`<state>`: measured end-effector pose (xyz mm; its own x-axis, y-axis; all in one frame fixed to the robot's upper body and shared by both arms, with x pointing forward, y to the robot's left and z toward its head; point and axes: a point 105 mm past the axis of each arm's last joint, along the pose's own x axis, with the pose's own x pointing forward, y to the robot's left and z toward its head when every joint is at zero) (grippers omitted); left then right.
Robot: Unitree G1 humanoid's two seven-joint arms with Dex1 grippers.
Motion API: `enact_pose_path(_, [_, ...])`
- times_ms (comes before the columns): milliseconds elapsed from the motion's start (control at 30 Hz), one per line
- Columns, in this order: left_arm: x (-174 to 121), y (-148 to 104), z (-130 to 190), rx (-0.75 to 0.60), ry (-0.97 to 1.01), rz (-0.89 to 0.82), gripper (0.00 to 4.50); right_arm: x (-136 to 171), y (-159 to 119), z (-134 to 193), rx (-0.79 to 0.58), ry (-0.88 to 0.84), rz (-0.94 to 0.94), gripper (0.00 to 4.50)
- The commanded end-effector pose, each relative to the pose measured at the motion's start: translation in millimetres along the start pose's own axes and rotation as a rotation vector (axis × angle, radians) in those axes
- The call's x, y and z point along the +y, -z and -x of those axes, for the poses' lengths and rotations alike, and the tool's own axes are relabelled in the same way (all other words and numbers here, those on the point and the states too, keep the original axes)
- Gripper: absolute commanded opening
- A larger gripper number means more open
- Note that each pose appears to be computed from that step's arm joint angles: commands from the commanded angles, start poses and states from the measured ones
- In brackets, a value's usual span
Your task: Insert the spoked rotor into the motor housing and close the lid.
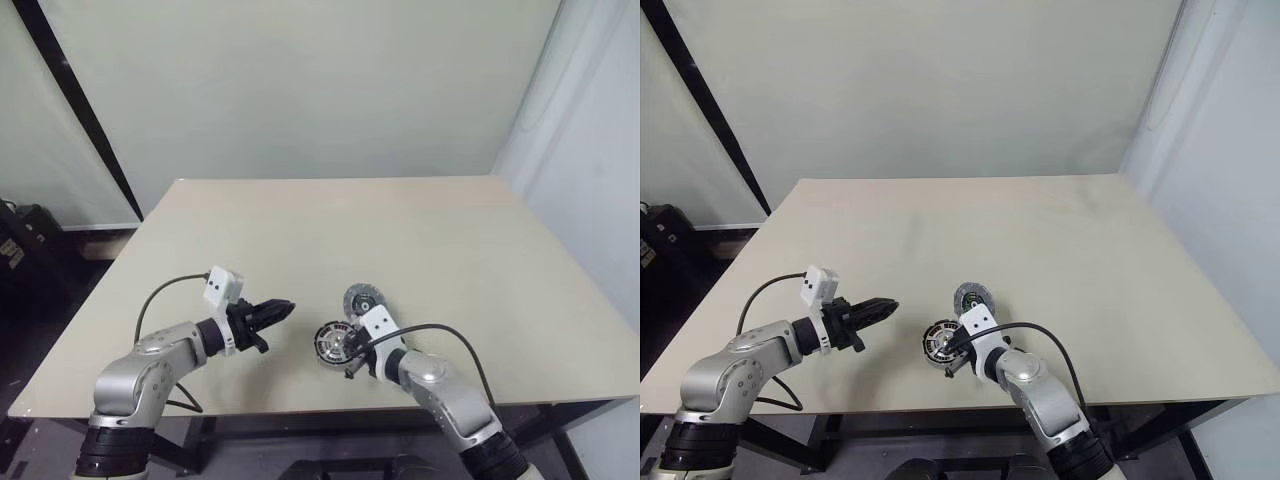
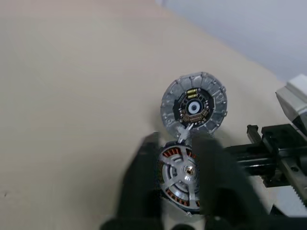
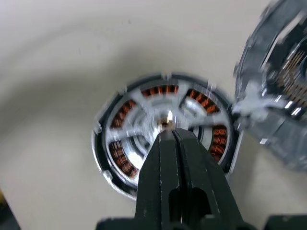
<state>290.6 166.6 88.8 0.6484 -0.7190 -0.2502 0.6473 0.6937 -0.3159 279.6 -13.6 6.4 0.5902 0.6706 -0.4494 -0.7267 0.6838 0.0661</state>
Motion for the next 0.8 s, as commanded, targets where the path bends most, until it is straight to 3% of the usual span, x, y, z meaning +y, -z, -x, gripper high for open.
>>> enact_pose_path(33, [-8, -5, -3, -0.001, 0.022, -0.033, 0.02, 3, 8, -4, 0.028, -0.010, 0.030, 0.00])
enact_pose_path(467, [-2, 4, -5, 0.035, 0.013, -0.019, 0.02, 2, -32, 8, -0.104, -0.029, 0.110, 0.00])
enact_pose_path(600, [0, 9, -6, 0.059, 0.011, -0.027, 0.00, 10, -33, 18, -0.032, -0.105, 0.291, 0.88])
enact_pose_path(800, [3, 15, -7, 0.078, 0.008, -0.026, 0.00, 19, -37, 35, 0.071, -0.223, 0.431, 3.08])
